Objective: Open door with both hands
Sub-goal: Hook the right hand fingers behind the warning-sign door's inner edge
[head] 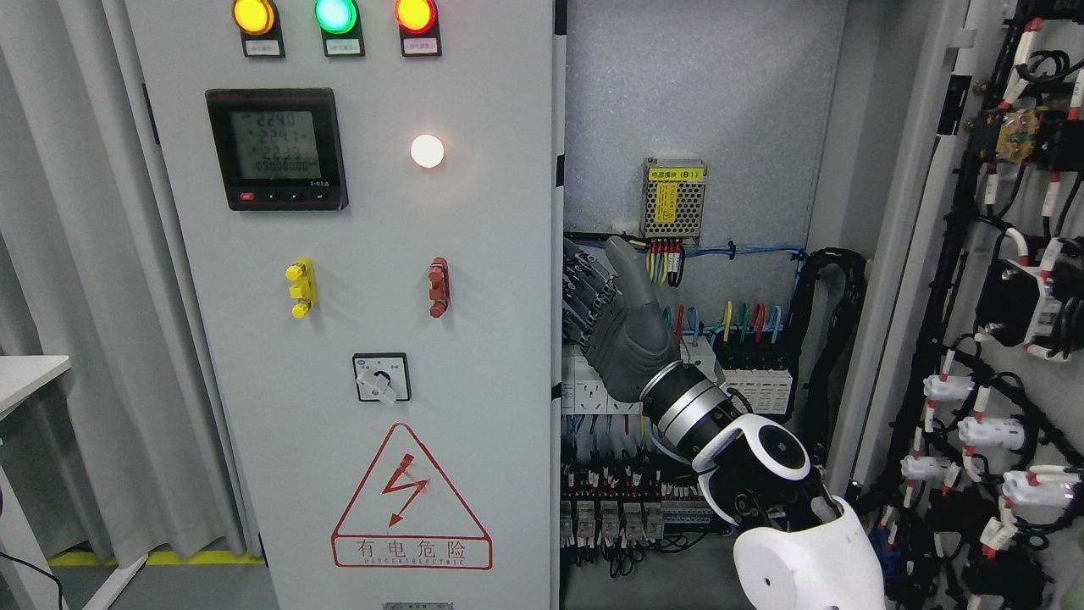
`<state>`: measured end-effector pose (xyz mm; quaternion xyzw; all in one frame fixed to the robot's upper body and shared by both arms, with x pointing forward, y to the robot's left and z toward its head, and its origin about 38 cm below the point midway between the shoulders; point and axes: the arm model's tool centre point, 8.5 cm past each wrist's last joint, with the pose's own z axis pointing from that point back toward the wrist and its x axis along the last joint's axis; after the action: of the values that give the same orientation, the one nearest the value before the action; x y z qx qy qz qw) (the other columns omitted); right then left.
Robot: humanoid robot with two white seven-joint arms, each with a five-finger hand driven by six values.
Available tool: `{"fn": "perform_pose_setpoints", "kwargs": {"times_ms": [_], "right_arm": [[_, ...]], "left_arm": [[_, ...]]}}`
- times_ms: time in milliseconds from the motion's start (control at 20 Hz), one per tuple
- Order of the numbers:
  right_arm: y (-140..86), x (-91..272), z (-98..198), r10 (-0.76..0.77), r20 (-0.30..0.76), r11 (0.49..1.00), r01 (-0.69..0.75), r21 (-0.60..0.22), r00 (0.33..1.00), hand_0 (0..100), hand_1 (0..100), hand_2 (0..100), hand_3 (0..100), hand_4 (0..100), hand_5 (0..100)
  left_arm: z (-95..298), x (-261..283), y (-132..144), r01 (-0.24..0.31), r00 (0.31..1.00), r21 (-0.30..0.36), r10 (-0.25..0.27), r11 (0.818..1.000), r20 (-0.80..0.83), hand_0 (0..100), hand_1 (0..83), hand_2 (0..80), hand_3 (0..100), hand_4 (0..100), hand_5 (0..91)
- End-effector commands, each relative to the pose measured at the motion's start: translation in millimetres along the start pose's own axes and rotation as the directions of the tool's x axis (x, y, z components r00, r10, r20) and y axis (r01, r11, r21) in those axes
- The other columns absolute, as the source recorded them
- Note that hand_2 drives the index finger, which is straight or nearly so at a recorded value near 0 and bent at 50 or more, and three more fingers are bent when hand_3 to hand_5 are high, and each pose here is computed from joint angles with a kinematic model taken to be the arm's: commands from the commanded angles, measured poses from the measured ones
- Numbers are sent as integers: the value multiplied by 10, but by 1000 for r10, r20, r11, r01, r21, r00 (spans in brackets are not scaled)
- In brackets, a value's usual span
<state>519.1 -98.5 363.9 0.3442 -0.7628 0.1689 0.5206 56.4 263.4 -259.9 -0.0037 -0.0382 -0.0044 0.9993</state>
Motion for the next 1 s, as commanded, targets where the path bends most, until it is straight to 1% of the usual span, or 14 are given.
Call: {"fn": "perform_pose_setpoints", "kwargs": {"times_ms": [0,350,551,601,751,951], "right_arm": [[-6,10,1,-11,6,1000,11,6,1000,219,0,0,0,0,0],[-9,23,14,-5,30,1000,5,6,1000,219,0,0,0,0,0],[-19,8,20,-10,26,1000,10,4,1000,219,0,0,0,0,0],[-12,7,18,-17,27,1000,17,8,1000,219,0,0,0,0,0],[26,20,23,-69,39,996,67,63,997,219,0,0,0,0,0],[30,23,22,-71,39,996,68,66,997,219,0,0,0,0,0]], "left_arm": [[7,-69,30,-2,1000,10,2,1000,-20,295,0,27,27,37,0],[7,-67,30,-2,1000,10,2,1000,-18,295,0,27,26,38,0],[7,-67,31,0,1000,10,1,1000,-18,295,0,27,27,38,0],[6,-63,28,0,1000,9,0,1000,-17,295,0,27,27,38,0],[6,-63,28,0,1000,9,0,1000,-17,295,0,27,27,38,0],[7,-67,30,-2,1000,10,2,1000,-18,295,0,27,27,38,0]]}}
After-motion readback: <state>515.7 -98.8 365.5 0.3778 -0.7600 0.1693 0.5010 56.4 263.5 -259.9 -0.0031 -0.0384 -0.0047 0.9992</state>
